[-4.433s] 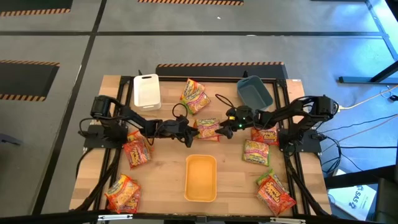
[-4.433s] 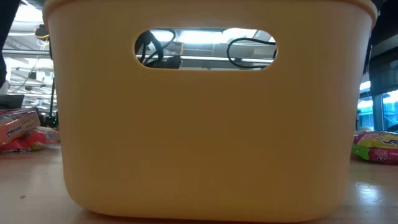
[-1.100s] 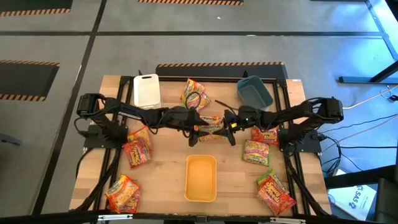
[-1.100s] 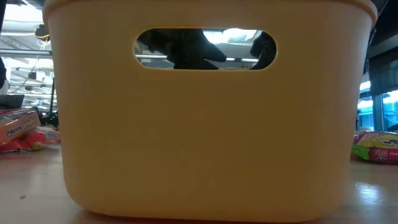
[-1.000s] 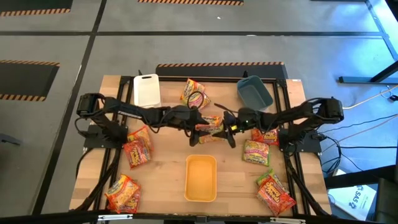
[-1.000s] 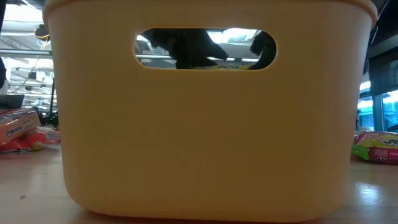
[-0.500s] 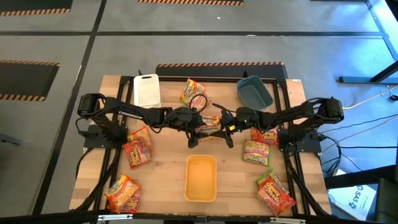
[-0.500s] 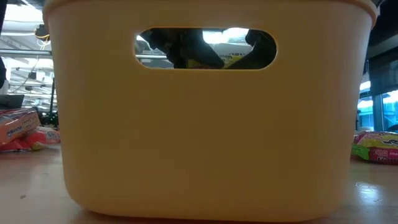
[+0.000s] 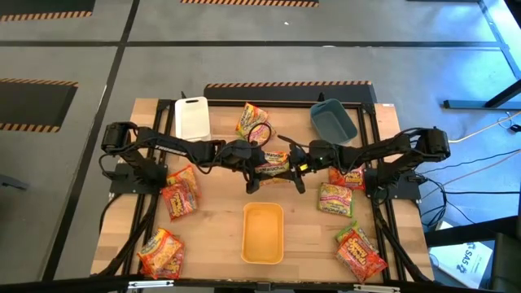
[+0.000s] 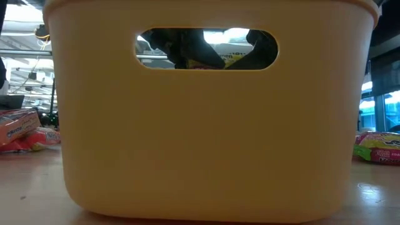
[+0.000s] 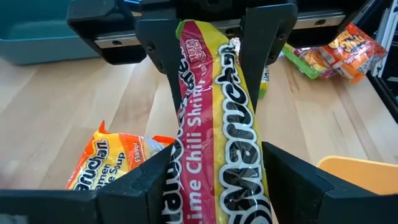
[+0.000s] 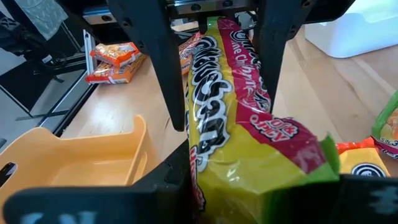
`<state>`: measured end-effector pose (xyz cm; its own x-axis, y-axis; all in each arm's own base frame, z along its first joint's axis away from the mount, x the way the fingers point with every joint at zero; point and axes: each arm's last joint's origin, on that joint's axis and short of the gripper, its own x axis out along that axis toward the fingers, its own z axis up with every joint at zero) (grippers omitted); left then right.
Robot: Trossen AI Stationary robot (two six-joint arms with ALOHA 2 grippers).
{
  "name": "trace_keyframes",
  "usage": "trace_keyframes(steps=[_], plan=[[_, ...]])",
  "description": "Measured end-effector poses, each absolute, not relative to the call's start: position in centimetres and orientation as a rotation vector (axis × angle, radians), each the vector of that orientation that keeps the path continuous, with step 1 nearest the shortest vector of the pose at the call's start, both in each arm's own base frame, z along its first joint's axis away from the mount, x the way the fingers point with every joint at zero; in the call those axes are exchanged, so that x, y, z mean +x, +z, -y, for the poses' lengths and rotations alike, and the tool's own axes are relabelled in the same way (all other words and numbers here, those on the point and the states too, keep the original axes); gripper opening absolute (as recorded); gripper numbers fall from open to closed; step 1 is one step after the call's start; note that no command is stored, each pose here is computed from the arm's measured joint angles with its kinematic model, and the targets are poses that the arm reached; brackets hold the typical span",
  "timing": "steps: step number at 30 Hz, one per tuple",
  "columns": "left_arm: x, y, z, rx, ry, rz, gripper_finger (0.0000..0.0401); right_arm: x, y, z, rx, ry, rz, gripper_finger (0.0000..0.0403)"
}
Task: Sort Maruchan noodles
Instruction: Put the middle left green noodle pack into the white bin
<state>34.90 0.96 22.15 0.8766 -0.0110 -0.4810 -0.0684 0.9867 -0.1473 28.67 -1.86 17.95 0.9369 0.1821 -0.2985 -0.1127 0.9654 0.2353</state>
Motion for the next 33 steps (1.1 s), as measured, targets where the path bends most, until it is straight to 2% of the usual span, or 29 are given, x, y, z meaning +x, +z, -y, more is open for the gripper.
trace_keyframes(steps=[9,17,19,22,29,33], plan=[[34.9,22.1,-1.1,-0.165,0.033,-0.501,0.0199,28.7,18.0,1.9,0.206,0.155,-0.323,0.0106],[34.9,22.1,-1.0,-0.168,0.026,-0.502,0.0136,28.7,18.0,1.9,0.212,0.153,-0.321,0.0106],[34.9,22.2,-1.0,-0.168,0.024,-0.502,0.0131,28.7,18.0,1.9,0.226,0.151,-0.318,0.0111],[34.9,22.2,-1.0,-0.164,0.022,-0.5,0.0131,28.7,18.1,1.9,0.231,0.151,-0.31,0.0136],[34.8,22.3,-1.1,-0.159,0.031,-0.501,0.013,28.6,18.2,1.8,0.239,0.165,-0.307,0.0239],[33.9,23.4,-1.0,-0.146,0.037,-0.511,0.013,27.9,19.7,1.8,0.22,0.171,-0.282,0.0272]])
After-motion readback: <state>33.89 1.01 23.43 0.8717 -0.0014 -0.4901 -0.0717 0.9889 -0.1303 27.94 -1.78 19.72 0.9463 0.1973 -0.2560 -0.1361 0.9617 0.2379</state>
